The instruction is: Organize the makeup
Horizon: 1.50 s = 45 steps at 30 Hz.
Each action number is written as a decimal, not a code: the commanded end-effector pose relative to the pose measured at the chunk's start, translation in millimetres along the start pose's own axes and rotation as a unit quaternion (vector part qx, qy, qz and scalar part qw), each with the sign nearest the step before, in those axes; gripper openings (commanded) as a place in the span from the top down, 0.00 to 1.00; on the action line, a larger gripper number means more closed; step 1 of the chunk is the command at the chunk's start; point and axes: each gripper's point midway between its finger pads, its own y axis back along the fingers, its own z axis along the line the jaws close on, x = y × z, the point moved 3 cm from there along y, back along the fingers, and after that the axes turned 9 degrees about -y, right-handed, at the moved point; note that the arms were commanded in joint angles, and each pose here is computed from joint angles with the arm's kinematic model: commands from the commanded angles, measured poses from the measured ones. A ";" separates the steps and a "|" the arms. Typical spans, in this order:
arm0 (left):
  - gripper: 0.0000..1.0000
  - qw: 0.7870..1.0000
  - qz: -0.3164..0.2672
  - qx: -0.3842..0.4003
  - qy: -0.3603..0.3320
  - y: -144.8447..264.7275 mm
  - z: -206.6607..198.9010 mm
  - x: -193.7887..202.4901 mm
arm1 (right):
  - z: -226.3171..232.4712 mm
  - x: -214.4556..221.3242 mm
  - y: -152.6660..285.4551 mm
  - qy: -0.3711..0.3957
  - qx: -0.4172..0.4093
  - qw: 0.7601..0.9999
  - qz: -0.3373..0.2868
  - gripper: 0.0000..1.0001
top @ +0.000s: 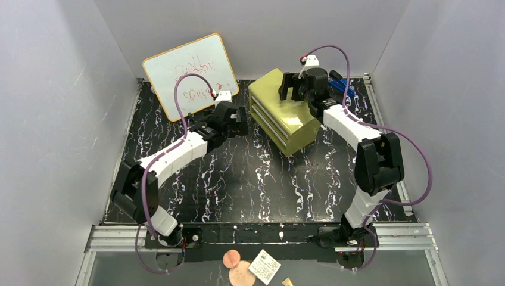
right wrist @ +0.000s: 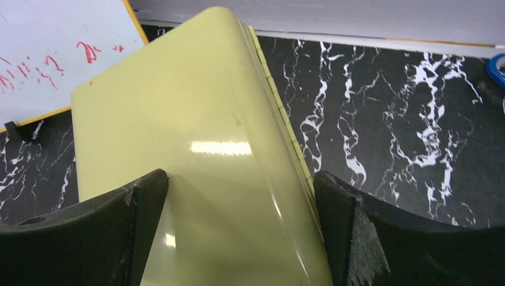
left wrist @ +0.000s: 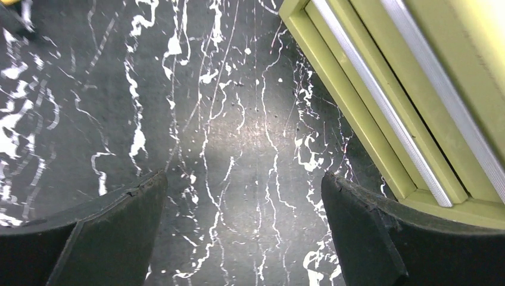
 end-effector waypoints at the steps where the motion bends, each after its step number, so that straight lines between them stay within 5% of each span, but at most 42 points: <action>1: 0.02 0.997 -0.039 -0.018 -0.069 32.7 22.8 -35.5 | -37.4 104.0 46.2 -0.013 0.096 0.972 0.214 0.01; 16: 0.01 0.982 -0.133 -0.014 -0.136 98.3 80.9 -103.4 | 7.7 10.5 130.5 -0.037 0.027 0.996 0.077 0.01; 23: 0.02 0.981 -0.160 0.001 -0.109 102.7 108.9 -123.6 | 20.2 -32.1 170.7 -0.035 0.011 0.999 0.002 0.01; 45: 0.01 0.982 -0.163 0.049 -0.078 91.6 116.5 -132.3 | 17.5 -44.9 178.9 -0.016 0.022 0.999 -0.021 0.01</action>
